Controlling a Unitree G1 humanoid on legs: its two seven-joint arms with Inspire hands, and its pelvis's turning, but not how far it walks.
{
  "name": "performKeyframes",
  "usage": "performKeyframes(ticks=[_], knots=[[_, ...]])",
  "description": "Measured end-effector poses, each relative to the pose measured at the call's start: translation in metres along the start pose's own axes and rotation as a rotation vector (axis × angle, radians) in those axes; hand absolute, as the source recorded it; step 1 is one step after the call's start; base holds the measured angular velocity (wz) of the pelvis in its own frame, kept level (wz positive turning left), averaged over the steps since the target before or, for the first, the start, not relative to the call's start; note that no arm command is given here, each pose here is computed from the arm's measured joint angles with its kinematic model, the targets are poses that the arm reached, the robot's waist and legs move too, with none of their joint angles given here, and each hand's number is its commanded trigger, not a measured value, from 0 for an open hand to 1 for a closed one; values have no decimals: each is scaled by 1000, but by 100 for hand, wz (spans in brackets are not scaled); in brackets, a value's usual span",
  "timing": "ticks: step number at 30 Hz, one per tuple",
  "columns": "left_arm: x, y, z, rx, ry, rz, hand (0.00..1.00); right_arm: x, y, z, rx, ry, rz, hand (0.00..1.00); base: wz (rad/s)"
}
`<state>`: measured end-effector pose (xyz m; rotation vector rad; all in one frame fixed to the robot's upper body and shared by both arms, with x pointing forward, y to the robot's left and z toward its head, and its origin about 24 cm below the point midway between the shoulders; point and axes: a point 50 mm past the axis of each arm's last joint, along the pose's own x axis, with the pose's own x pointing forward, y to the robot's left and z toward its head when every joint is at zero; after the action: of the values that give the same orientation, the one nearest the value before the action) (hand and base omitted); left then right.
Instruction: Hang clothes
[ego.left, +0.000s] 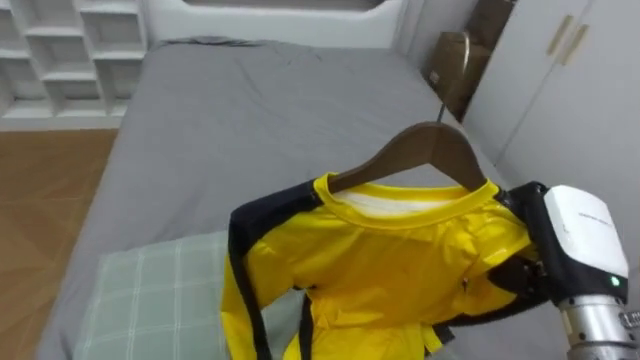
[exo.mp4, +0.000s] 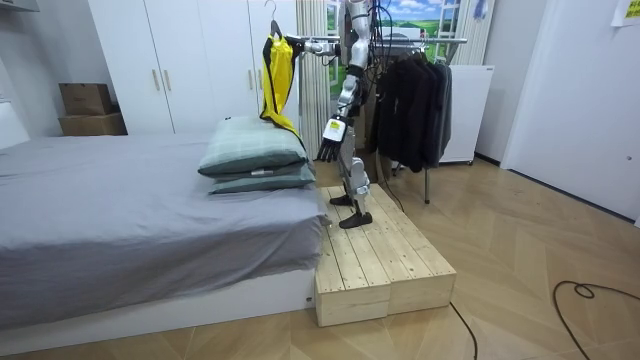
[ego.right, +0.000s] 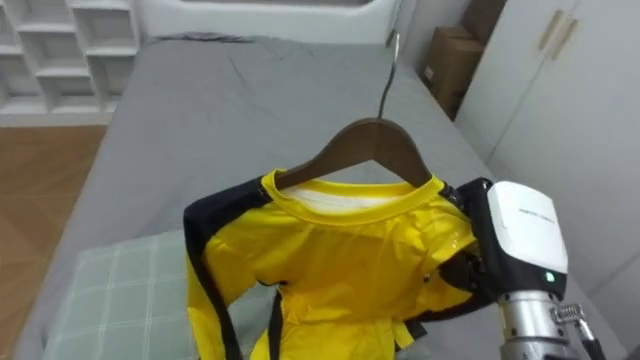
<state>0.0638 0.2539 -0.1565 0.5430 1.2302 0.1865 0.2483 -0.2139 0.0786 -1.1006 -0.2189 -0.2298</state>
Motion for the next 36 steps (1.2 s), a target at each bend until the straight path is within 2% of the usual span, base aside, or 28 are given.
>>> performKeyframes(ticks=[8, 13, 19, 27, 36], knots=[[1, -1, 10, -4, -8, 22, 0, -2, 6, 2, 29, 11, 39, 100, -57], [1, -2, 7, -4, 17, 16, 0, -2, 9, 4, 38, 12, 78, 100, -52], [-1, -4, -8, -40, 97, 8, 0, -5, 21, 13, 70, -5, 139, 100, -75], [-15, -22, -54, -9, 299, -28, 0, -4, 38, 20, 87, -17, 217, 100, -158], [-16, -24, -55, -6, 327, -35, 0, 0, 38, 25, 110, 1, 194, 100, -51]])
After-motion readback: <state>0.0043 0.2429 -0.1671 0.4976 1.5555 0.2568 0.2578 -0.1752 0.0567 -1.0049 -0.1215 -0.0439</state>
